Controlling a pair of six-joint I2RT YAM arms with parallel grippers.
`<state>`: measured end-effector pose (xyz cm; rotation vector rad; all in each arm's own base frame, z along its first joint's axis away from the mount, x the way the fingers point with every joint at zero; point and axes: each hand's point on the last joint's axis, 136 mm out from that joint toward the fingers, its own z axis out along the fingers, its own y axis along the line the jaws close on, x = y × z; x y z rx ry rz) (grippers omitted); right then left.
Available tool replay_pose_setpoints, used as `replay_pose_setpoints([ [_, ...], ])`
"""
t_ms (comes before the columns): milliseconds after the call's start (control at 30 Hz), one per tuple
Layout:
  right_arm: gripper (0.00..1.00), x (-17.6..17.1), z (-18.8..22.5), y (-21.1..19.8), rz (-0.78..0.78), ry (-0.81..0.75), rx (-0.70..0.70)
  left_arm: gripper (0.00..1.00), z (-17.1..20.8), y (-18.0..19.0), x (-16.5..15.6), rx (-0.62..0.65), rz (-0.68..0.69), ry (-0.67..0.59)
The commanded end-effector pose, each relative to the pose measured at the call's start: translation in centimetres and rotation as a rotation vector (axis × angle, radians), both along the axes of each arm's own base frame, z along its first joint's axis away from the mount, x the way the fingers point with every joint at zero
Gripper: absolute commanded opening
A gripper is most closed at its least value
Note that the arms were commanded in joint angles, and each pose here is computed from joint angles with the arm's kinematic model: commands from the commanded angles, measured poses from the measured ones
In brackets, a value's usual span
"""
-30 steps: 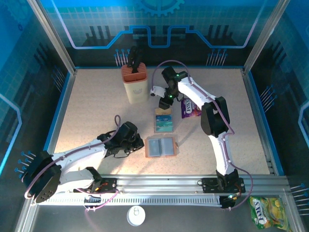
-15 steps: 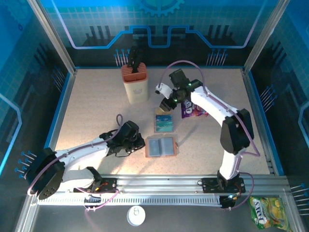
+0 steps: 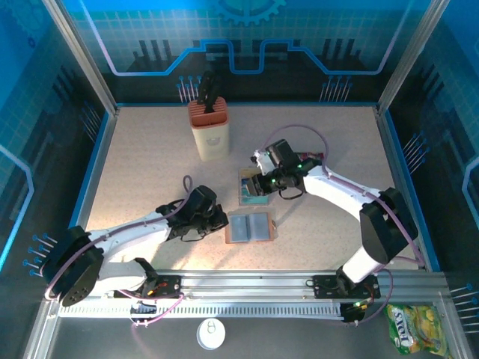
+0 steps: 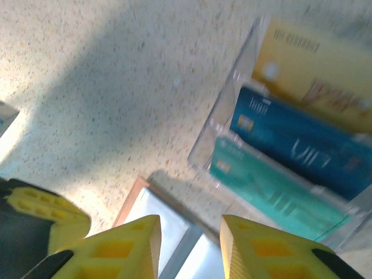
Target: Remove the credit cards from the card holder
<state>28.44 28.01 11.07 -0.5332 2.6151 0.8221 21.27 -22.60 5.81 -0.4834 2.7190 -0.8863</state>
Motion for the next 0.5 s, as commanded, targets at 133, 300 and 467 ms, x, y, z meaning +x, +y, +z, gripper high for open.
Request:
replay_pose_setpoints([
  [133,0.30,-4.5,-0.9,1.4,-0.067,0.117,0.069,0.01,-1.9,0.1,-1.0,-0.018,-0.029,0.025],
  [300,0.30,-6.4,-2.7,1.0,-0.094,0.211,0.082,0.00,-2.6,0.2,-1.5,-0.031,-0.021,0.043],
  [467,0.31,-7.4,-3.8,1.5,-0.078,0.271,0.081,0.00,-3.2,0.1,-1.8,-0.041,-0.023,0.056],
])
